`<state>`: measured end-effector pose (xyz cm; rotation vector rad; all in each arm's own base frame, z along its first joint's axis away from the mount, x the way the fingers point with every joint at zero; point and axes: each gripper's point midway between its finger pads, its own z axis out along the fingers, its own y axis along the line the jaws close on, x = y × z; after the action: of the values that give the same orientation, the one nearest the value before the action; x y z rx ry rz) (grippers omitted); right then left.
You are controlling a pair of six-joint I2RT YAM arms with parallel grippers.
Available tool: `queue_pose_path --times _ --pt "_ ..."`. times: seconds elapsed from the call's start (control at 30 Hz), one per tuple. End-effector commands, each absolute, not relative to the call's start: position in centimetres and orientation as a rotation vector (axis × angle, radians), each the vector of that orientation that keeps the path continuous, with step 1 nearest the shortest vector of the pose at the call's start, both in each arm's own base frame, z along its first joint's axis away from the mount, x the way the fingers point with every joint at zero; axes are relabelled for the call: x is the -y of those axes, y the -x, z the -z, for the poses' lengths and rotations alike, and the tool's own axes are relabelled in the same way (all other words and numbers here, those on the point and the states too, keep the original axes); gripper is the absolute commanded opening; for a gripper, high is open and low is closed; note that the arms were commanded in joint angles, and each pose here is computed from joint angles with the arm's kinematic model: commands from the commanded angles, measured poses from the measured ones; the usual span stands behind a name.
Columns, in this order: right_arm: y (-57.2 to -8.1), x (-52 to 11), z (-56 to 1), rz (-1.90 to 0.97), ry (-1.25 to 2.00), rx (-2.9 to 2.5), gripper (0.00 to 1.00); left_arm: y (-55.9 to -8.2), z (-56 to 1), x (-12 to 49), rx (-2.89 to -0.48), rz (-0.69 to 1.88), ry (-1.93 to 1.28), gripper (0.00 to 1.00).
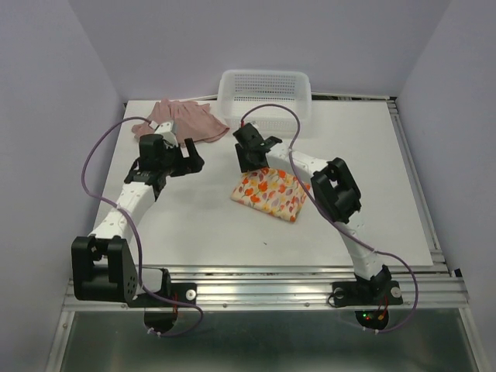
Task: Fold and stack the skirts
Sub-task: Neatly place the folded skirt to the corner
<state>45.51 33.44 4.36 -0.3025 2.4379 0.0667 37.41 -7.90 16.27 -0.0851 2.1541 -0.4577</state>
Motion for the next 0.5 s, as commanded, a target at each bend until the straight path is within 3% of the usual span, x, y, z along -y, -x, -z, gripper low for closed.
queue_pose_path --times 0.0,0.1,0.2,0.23,0.33,0.47 --pt "-46.0 -34.7 -4.4 -0.119 0.308 -2.426 0.56 -36.5 -16.7 9.6 -2.124 0.492 -0.001 0.99" --pt "-45.7 -34.9 -3.8 -0.131 0.328 -2.441 0.49 -36.2 -15.9 10.6 -2.148 0.512 -0.044 0.99" --pt "-45.3 -35.2 -3.2 -0.153 0.343 -2.459 0.27 -36.2 -15.3 12.0 -2.174 0.572 -0.079 0.98" --pt "-45.2 -35.4 -3.1 -0.167 0.350 -2.465 0.16 -36.3 -14.7 12.3 -2.197 0.586 -0.078 0.98" --pt "-45.0 -35.7 -3.3 -0.191 0.358 -2.469 0.01 -35.9 -14.4 13.6 -2.205 0.667 -0.149 0.98" --pt "-45.2 -35.6 -4.5 -0.264 0.351 -2.464 0.01 -34.6 -14.1 15.7 -2.178 0.829 -0.239 0.99"
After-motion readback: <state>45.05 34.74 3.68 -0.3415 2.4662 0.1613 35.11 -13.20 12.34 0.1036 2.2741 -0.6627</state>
